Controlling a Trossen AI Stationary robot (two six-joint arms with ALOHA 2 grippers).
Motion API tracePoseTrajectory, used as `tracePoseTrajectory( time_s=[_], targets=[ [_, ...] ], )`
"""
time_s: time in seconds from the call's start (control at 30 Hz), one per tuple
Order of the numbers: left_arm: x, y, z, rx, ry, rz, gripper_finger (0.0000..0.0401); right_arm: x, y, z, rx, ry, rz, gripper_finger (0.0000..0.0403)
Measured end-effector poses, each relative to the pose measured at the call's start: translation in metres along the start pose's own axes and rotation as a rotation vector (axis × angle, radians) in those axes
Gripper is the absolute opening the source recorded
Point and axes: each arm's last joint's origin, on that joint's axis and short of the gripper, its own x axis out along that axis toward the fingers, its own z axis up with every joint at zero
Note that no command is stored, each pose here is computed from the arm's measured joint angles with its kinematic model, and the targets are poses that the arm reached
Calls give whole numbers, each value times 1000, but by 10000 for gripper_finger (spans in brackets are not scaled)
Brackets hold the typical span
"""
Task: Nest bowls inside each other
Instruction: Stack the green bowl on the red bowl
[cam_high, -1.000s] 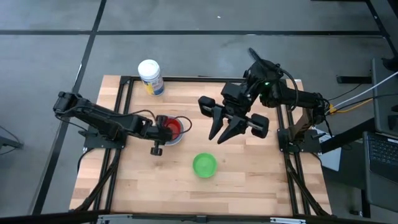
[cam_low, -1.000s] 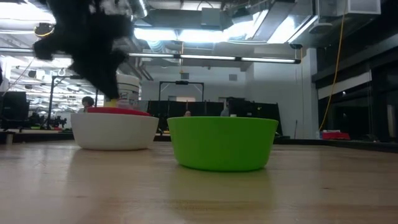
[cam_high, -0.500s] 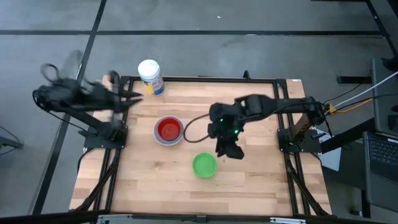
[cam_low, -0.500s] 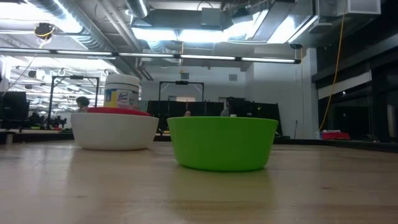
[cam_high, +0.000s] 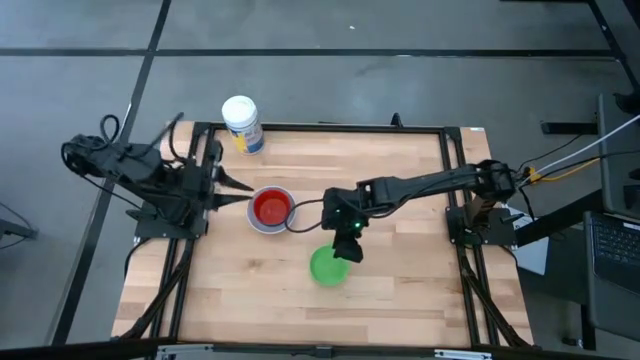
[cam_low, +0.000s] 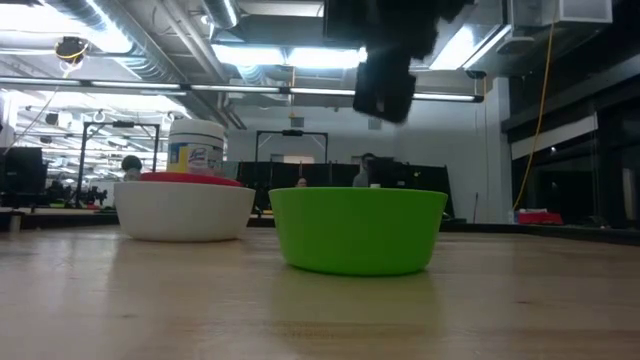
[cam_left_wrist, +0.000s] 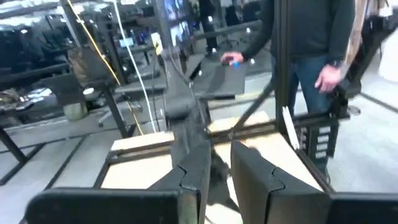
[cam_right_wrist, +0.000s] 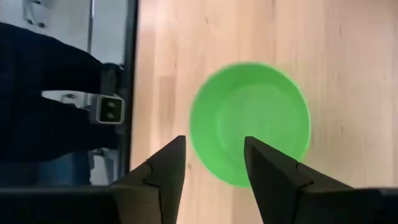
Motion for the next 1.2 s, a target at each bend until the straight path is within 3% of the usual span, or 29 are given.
tracePoseTrajectory(
  time_s=[0.07, 0.13, 0.27, 0.37, 0.5, 0.67, 0.77, 0.97, 1.2],
  targets=[
    [-2, 2, 6, -8, 5, 5, 60, 6, -7, -2, 20, 11, 3, 173],
    [-4, 2, -2, -13, 122, 12, 57, 5, -9, -2, 36, 11, 14, 178],
    [0, -6, -45, -102, 463, -4, 50, -13, -8, 1, 37, -38, 25, 180],
    [12, -19, -82, -220, 585, -85, 44, -44, 0, 4, 14, -132, 43, 173],
    [26, -40, -121, -359, 550, -208, 36, -104, 31, 7, -91, -384, 117, 162],
    [51, -54, -156, -467, 428, -260, 38, -188, 74, -10, -220, -745, 191, 155],
    [70, -57, -184, -493, 490, -268, 46, -221, 88, -28, -231, -876, 177, 156],
    [124, -49, -211, -485, 603, -331, 66, -236, 100, -44, -214, -907, 206, 169],
    [191, -29, -213, -398, 678, -341, 97, -233, 103, -48, -226, -860, 233, 166]
  ],
)
